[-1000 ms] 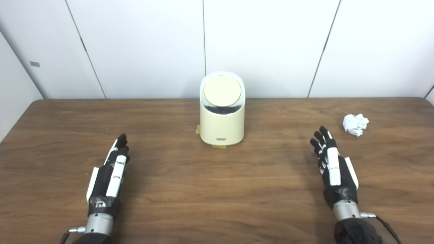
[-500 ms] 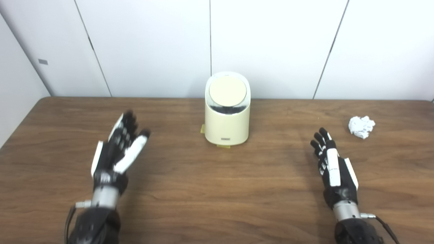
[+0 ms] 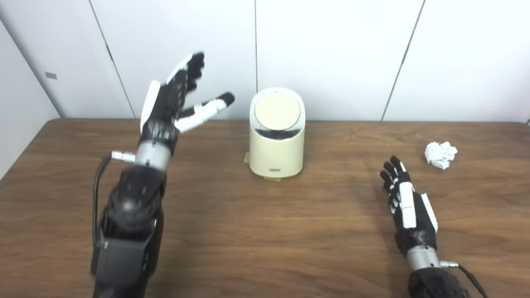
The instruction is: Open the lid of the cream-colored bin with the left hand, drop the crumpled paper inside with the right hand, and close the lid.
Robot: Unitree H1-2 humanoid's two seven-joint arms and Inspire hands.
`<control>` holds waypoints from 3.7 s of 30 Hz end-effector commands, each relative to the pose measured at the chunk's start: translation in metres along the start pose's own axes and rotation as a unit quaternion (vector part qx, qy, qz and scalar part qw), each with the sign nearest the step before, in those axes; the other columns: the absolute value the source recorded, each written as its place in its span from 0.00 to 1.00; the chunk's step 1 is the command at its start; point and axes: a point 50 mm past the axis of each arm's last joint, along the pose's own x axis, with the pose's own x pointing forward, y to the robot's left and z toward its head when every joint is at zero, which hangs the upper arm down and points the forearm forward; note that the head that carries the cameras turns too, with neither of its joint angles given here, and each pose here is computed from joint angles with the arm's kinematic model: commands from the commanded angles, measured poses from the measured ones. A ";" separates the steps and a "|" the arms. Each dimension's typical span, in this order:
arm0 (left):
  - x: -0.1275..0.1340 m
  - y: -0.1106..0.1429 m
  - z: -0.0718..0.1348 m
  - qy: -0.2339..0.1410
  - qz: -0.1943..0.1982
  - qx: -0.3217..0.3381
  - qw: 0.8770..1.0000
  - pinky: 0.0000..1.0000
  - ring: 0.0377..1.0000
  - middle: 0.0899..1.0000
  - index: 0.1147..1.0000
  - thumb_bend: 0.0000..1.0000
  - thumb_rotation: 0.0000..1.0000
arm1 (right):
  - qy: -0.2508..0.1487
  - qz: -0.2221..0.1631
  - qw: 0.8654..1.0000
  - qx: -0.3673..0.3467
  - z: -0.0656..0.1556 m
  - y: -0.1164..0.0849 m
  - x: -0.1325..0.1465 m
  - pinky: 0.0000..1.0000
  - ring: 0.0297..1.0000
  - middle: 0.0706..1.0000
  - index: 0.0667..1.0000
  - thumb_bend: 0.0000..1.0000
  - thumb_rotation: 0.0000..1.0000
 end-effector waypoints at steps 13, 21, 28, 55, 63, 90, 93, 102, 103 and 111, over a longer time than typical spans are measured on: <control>0.096 -0.030 0.054 -0.014 -0.121 0.231 0.965 0.83 0.92 0.91 0.92 0.94 0.20 | -0.037 0.009 0.999 -0.001 0.010 0.014 0.008 1.00 0.95 0.95 0.97 0.58 1.00; 0.121 -0.049 0.064 0.000 -0.139 0.258 0.956 0.80 0.92 0.91 0.90 0.93 0.17 | -0.040 0.003 0.999 0.012 0.010 0.019 0.010 1.00 0.95 0.95 0.96 0.58 0.99; 0.130 -0.051 0.065 -0.018 -0.146 0.309 0.940 0.76 0.89 0.92 0.89 0.93 0.13 | -0.046 0.001 0.999 0.014 0.011 0.024 0.015 1.00 0.94 0.95 0.97 0.60 0.98; 0.127 -0.069 0.033 -0.078 -0.171 0.483 0.855 0.82 0.90 0.90 0.88 0.95 0.11 | -0.063 -0.009 0.998 0.020 0.018 0.031 0.017 1.00 0.94 0.94 0.96 0.58 0.98; 0.112 -0.092 0.002 -0.106 -0.207 0.539 0.810 0.88 0.91 0.91 0.90 0.95 0.13 | -0.069 -0.012 0.997 0.027 0.021 0.035 0.019 1.00 0.93 0.94 0.95 0.60 0.97; 0.023 -0.022 -0.033 0.053 -0.107 -0.146 0.982 0.84 0.84 0.85 0.89 0.66 0.34 | -0.069 -0.036 0.997 0.025 0.019 0.019 0.018 0.99 0.92 0.94 0.94 0.57 0.92; -0.015 -0.021 -0.056 0.061 -0.069 -0.167 0.982 0.89 0.90 0.91 0.93 0.57 0.55 | -0.072 -0.033 0.997 0.015 0.020 0.013 0.017 0.99 0.92 0.94 0.94 0.55 0.92; -0.098 -0.012 -0.091 0.077 0.011 -0.155 0.985 0.97 0.95 0.94 0.96 0.53 0.77 | -0.086 -0.027 0.996 0.003 0.031 -0.007 0.019 0.96 0.92 0.94 0.94 0.59 0.74; -0.105 -0.012 -0.091 0.081 0.016 -0.152 0.985 0.97 0.95 0.94 0.96 0.53 0.77 | -0.086 -0.029 0.996 0.004 0.033 -0.010 0.020 0.94 0.92 0.93 0.93 0.61 0.68; -0.139 -0.025 -0.098 0.080 0.060 -0.123 0.987 1.00 0.93 0.92 0.92 0.53 0.73 | -0.104 -0.040 0.994 -0.022 0.047 -0.047 0.037 0.83 0.86 0.92 0.93 0.65 0.49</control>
